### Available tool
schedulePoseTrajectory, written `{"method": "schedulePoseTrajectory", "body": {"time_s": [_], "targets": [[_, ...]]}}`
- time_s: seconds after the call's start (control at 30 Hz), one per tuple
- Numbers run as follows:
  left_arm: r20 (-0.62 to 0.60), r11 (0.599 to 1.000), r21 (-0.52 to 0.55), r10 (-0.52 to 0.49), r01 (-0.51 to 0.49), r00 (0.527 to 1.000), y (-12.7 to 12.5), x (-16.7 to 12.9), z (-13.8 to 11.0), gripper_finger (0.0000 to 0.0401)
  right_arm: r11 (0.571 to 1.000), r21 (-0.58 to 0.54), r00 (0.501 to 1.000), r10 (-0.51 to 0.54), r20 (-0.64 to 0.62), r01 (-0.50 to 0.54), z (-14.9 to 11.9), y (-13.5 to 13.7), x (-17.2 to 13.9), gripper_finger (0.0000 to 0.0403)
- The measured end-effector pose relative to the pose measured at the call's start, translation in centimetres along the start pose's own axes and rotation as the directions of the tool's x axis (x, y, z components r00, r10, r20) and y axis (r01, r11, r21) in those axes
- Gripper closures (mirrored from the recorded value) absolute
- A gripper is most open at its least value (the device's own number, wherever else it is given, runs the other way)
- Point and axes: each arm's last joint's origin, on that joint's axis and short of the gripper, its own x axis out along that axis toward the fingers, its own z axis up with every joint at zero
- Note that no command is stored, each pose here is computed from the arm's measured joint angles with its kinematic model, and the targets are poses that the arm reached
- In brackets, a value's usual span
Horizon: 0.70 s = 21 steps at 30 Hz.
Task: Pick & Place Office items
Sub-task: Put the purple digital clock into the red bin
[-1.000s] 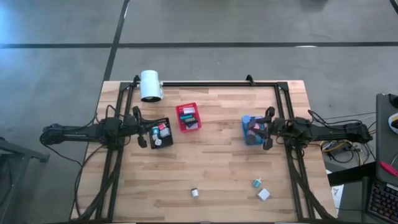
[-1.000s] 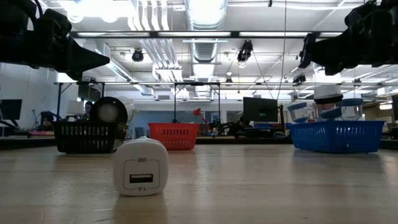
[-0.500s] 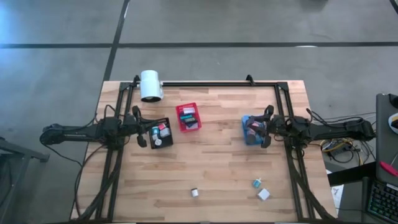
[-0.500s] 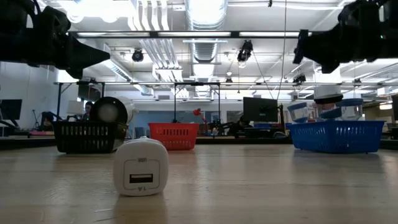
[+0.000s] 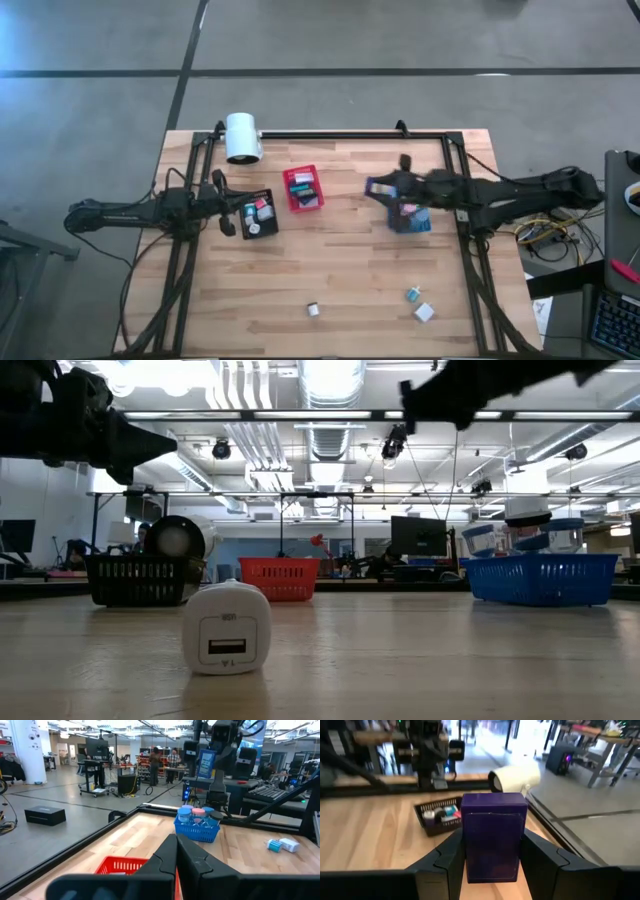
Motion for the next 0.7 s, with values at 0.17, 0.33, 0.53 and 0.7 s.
{"method": "schedulePoseTrajectory", "body": {"time_s": [0.17, 0.33, 0.53, 0.7], "targets": [[0.0, 1.0, 0.0, 0.0, 0.0, 1.0, 0.0, 0.0, 0.0, 0.0391, 0.999, -0.048, 0.995, -0.012, -0.094, 0.007, 2.6, 0.7, 4.2, 0.0255], [-0.002, 1.0, 0.0, 0.0, 0.0, 1.0, 0.0, 0.0, 0.0, 0.0391, 0.997, -0.064, 0.974, -0.046, -0.22, 0.033, 3.7, 0.8, 8.9, 0.0255], [-0.008, 1.0, 0.002, 0.0, 0.0, 1.0, 0.0, 0.0, -0.1, 0.0391, 0.996, -0.084, 0.933, -0.001, -0.36, -0.032, 2.5, 0.5, 15.0, 0.0255], [-0.008, 1.0, 0.002, -0.001, 0.001, 1.0, 0.0, 0.0, -0.1, 0.0391, 0.995, -0.098, 0.904, -0.01, -0.427, -0.035, 0.6, 0.3, 19.3, 0.0255]]}}
